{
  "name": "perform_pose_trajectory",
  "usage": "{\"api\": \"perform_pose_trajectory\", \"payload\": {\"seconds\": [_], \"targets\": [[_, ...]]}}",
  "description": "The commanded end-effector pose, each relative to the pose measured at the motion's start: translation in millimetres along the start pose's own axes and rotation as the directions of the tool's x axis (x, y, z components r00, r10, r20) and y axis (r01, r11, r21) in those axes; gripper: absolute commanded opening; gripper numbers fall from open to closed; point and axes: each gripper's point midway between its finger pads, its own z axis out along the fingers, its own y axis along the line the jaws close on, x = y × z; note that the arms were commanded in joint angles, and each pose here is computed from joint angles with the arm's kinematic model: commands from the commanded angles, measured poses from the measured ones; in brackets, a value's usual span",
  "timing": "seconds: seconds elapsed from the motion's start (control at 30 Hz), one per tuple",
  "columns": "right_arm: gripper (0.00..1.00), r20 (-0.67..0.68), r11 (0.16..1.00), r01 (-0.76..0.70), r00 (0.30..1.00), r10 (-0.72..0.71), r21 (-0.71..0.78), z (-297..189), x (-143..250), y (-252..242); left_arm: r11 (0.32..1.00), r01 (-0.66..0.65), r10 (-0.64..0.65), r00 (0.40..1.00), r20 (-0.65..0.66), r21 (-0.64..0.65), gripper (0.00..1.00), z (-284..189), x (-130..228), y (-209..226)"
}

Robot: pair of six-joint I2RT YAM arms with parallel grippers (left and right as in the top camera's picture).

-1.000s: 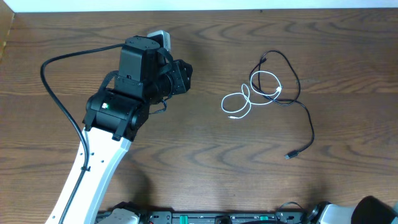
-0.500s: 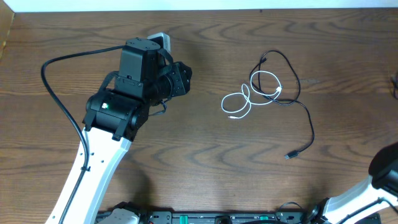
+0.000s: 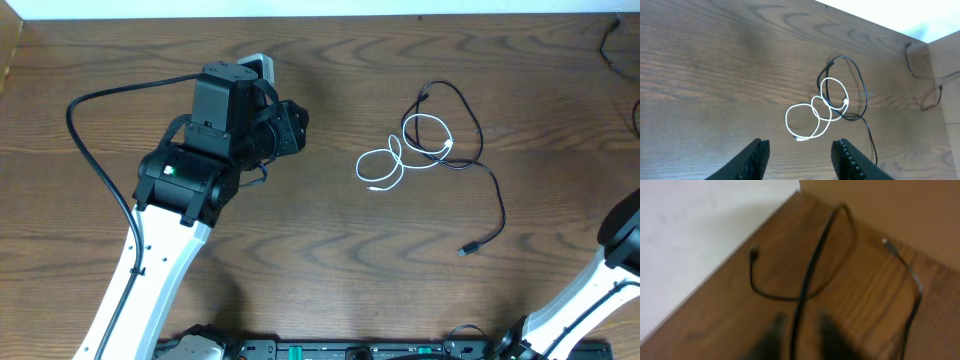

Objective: Untangle cables

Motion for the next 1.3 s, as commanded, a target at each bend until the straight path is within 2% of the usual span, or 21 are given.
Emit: {"api": "perform_pose_trajectory", "payload": {"seconds": [0.0, 0.07, 0.1, 0.3, 0.43, 0.53, 0.6, 0.73, 0.93, 1.07, 1.27], "targets": [[0.74, 0.007, 1.0, -0.009, 1.0, 0.01, -0.028, -5, -4, 7, 1.0, -0.008, 0.008, 1.0, 0.001, -0.006, 0.47, 1, -2, 1], [0.93, -0.008, 0.998, -0.01, 1.0, 0.009, -0.058, -5, -2, 12, 1.0, -0.008, 0.008, 1.0, 0.001, -0.006, 0.48, 1, -2, 1], [0.99, -0.02, 0.997, -0.009, 1.0, 0.008, -0.073, -5, 1, 15, 1.0, -0.008, 0.008, 1.0, 0.0, -0.006, 0.48, 1, -2, 1], [0.99, -0.12, 0.988, -0.007, 0.993, -0.012, -0.156, -12, 25, 37, 1.0, -0.013, 0.013, 1.0, 0.001, -0.006, 0.49, 1, -2, 1], [0.99, -0.146, 0.979, 0.035, 0.987, -0.065, -0.2, -36, 29, 56, 0.997, -0.075, 0.075, 0.997, 0.0, -0.006, 0.54, 1, -2, 1], [0.99, -0.15, 0.964, 0.113, 0.977, -0.152, -0.239, -64, 32, 74, 0.997, -0.076, 0.076, 0.997, 0.002, -0.008, 0.55, 1, -2, 1], [0.99, -0.148, 0.932, 0.209, 0.954, -0.261, -0.296, -89, 39, 91, 0.996, -0.083, 0.083, 0.997, 0.004, -0.013, 0.57, 1, -3, 2], [0.99, -0.125, 0.871, 0.323, 0.912, -0.391, -0.37, -134, 48, 120, 0.991, -0.13, 0.13, 0.991, 0.003, -0.013, 0.57, 1, -2, 2], [0.99, -0.092, 0.666, 0.39, 0.819, -0.567, -0.636, -216, 88, 174, 0.981, -0.194, 0.194, 0.981, 0.007, -0.023, 0.58, 0, -6, 7], [0.99, -0.158, 0.613, 0.38, 0.749, -0.643, -0.693, -249, 127, 183, 0.984, -0.174, 0.174, 0.985, 0.015, -0.036, 0.57, -2, -11, 15], [0.99, -0.225, 0.518, 0.397, 0.586, -0.778, -0.758, -288, 189, 188, 0.987, -0.158, 0.158, 0.987, 0.003, -0.021, 0.57, -3, -10, 18]]}}
